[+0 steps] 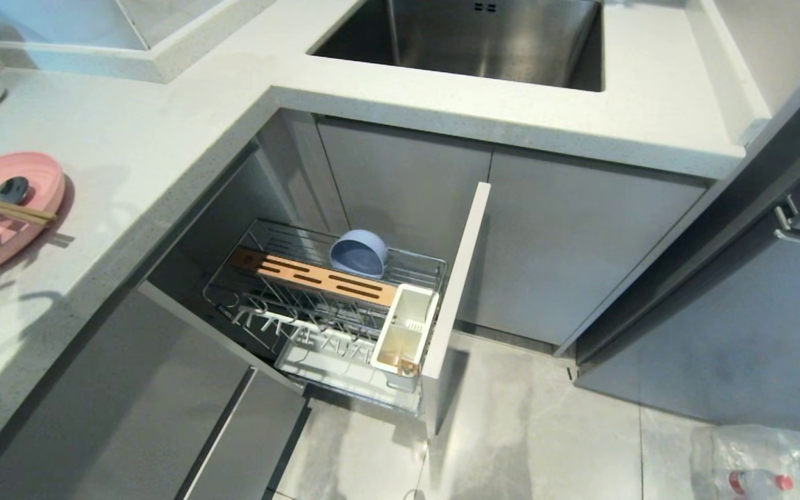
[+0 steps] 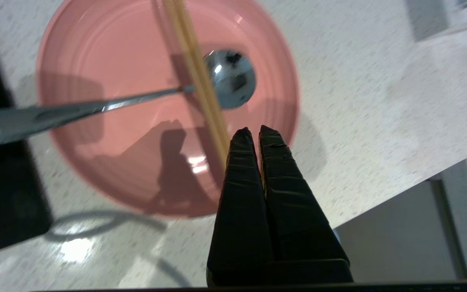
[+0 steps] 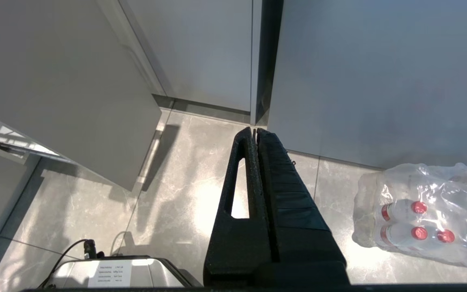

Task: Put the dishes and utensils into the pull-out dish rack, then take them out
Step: Pick up the chopsticks and place it in the cupboard

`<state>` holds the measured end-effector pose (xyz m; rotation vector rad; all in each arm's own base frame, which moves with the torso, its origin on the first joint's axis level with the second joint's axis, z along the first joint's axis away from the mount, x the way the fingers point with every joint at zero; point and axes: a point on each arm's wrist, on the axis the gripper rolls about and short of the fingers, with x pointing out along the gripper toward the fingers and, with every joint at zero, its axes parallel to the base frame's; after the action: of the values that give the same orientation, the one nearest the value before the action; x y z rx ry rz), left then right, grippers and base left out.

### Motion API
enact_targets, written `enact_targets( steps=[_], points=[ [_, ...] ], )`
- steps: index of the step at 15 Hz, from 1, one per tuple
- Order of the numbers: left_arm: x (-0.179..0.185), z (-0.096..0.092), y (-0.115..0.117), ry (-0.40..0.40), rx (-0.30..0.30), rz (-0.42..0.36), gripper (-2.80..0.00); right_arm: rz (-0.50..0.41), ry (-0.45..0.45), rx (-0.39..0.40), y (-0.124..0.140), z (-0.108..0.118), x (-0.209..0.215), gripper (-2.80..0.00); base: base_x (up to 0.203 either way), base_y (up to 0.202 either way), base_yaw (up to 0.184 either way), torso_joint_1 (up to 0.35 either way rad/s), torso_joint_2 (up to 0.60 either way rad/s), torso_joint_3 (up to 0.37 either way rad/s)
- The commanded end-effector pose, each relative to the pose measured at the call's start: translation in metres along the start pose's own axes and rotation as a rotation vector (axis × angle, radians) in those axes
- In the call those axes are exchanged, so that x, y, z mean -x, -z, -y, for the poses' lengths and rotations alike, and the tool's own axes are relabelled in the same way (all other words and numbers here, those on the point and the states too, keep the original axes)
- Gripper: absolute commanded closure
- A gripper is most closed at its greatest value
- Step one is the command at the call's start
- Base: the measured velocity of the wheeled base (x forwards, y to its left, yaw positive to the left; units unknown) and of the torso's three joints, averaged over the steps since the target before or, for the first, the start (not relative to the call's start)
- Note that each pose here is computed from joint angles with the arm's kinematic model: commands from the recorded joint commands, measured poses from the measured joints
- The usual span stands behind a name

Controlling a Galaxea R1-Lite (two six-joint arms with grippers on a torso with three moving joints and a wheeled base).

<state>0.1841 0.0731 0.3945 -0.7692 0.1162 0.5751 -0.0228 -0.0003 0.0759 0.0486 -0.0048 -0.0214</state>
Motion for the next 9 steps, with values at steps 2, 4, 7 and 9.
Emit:
enact_targets(
  steps=[2,4,7,9],
  points=[
    [-0.006,0.000,0.002,-0.007,0.001,-0.010,0.00,-0.001,0.000,0.000,0.000,0.000,0.000,0.00,0.000,0.000,0.000,0.000,0.00,0.000],
    [-0.011,0.000,0.002,-0.015,0.003,-0.016,-2.80,-0.001,0.000,0.000,0.000,0.000,0.000,0.00,0.000,0.000,0.000,0.000,0.00,0.000],
    [-0.026,0.002,0.002,-0.012,0.006,-0.012,-2.80,-0.001,0.000,0.000,0.000,0.000,0.000,0.00,0.000,0.000,0.000,0.000,0.00,0.000],
    [-0.034,0.011,-0.005,0.020,0.010,0.021,-2.80,-0.001,0.000,0.000,0.000,0.000,0.000,0.00,0.000,0.000,0.000,0.000,0.00,0.000]
  ],
)
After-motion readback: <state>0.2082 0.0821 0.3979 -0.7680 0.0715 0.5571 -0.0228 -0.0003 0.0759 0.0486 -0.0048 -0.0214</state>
